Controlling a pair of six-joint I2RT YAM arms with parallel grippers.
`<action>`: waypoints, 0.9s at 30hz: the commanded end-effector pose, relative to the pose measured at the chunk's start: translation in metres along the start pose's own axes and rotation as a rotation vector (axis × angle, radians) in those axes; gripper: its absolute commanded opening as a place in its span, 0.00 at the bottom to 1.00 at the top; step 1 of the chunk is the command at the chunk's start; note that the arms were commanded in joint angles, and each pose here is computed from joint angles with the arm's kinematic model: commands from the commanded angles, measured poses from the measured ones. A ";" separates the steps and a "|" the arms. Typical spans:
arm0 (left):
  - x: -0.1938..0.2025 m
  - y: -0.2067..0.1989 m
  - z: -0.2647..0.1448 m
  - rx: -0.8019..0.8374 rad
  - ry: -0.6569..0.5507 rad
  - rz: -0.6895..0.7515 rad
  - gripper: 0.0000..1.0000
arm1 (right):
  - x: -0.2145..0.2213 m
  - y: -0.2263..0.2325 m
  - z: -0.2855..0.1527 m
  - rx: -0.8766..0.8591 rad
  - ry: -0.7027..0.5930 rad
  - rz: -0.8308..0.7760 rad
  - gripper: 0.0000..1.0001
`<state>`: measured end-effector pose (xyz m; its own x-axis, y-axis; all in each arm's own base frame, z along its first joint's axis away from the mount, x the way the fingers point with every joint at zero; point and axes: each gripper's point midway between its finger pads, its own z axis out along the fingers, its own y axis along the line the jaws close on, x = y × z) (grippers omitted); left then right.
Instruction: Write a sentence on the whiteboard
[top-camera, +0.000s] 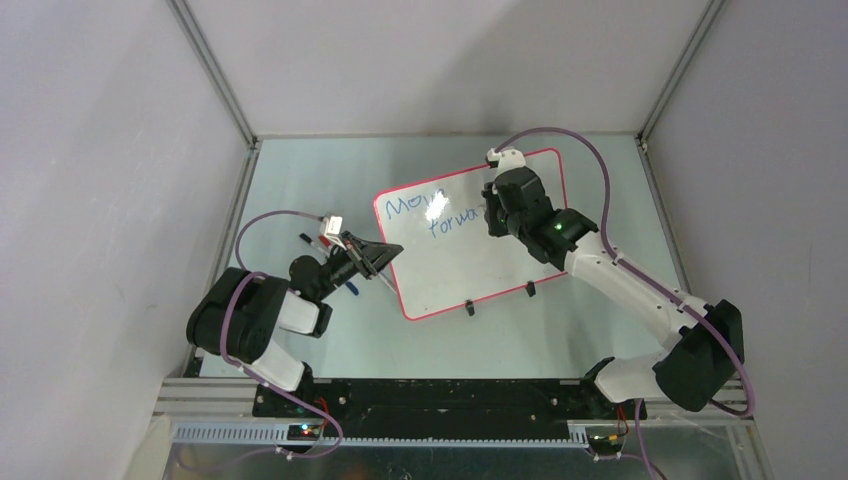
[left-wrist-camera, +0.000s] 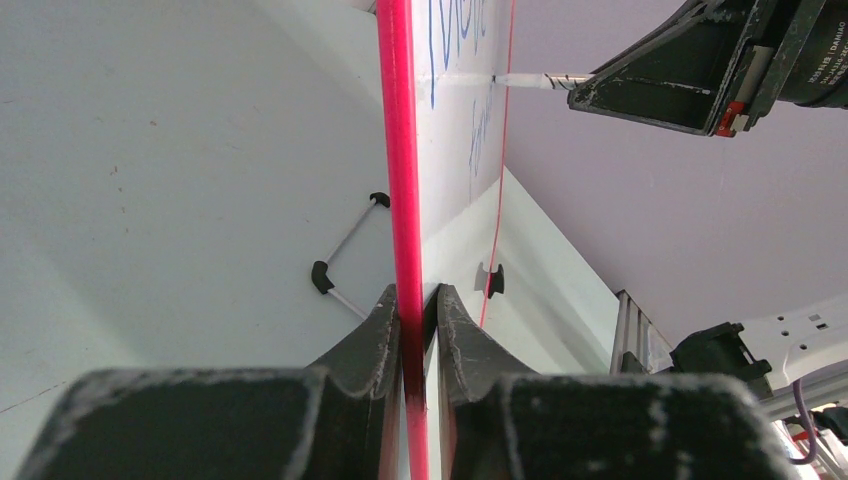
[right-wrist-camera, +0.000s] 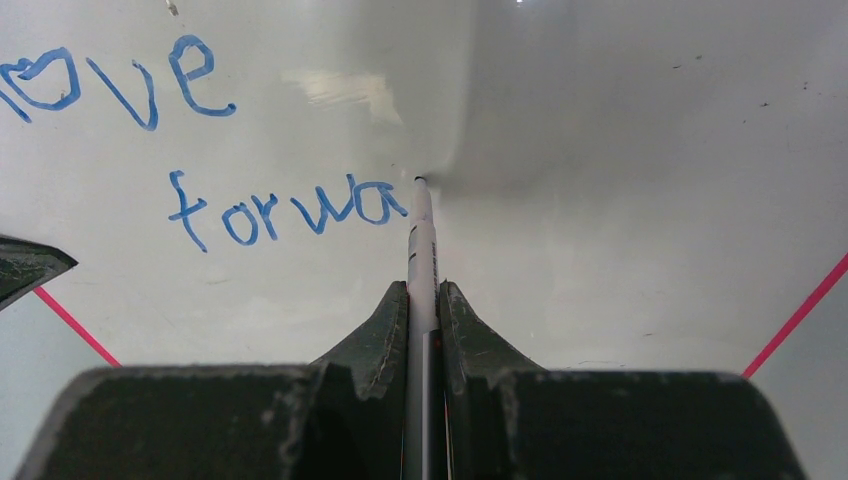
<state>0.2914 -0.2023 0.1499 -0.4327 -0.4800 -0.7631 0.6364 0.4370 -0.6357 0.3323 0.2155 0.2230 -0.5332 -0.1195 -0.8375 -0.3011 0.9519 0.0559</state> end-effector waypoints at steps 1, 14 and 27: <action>-0.015 0.006 0.003 -0.017 -0.056 0.076 0.04 | -0.008 -0.003 0.002 0.016 -0.029 0.002 0.00; -0.015 0.006 0.003 -0.017 -0.057 0.075 0.04 | 0.006 -0.007 -0.003 0.025 0.026 0.006 0.00; -0.015 0.007 0.003 -0.019 -0.058 0.074 0.04 | 0.018 -0.006 -0.002 0.020 0.070 -0.013 0.00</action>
<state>0.2913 -0.2024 0.1500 -0.4368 -0.4826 -0.7591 0.6335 0.4341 -0.6405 0.3226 0.2085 0.2110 -0.5796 -0.1484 -0.8013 -0.2961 0.9544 0.0375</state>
